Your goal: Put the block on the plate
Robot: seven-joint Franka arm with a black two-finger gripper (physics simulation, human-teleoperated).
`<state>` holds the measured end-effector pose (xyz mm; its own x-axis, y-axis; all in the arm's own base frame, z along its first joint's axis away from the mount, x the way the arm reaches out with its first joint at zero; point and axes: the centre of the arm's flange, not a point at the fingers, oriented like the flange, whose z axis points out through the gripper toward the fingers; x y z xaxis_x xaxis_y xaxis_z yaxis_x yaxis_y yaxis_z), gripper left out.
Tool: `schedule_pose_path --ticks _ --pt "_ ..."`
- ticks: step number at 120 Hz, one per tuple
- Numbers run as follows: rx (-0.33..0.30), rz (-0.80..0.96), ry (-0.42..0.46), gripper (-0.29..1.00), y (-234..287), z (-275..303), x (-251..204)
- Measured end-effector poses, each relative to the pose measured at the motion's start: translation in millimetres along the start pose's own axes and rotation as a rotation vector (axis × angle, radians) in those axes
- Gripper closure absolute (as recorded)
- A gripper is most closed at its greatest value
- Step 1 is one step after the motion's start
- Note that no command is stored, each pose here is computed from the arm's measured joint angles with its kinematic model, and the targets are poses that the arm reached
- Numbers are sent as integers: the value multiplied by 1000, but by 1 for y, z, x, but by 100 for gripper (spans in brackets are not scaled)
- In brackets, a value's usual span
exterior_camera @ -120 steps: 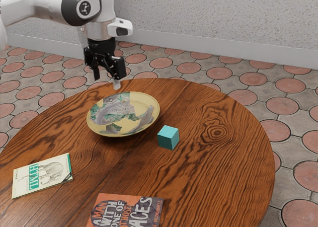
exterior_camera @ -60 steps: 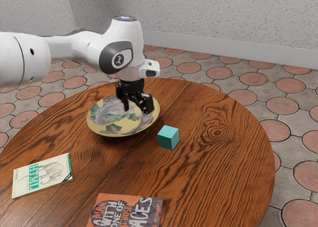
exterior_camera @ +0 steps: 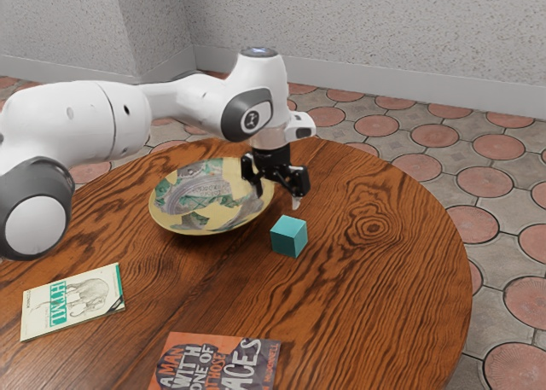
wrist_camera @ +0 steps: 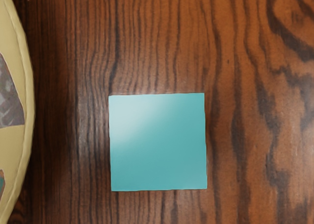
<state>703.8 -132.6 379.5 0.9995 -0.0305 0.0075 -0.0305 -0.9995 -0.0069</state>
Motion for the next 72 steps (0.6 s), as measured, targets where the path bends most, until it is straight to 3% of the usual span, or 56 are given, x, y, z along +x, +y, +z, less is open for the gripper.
schedule_pose_path --ticks 72 --pt "-42 -149 -97 0 -12 66 4"
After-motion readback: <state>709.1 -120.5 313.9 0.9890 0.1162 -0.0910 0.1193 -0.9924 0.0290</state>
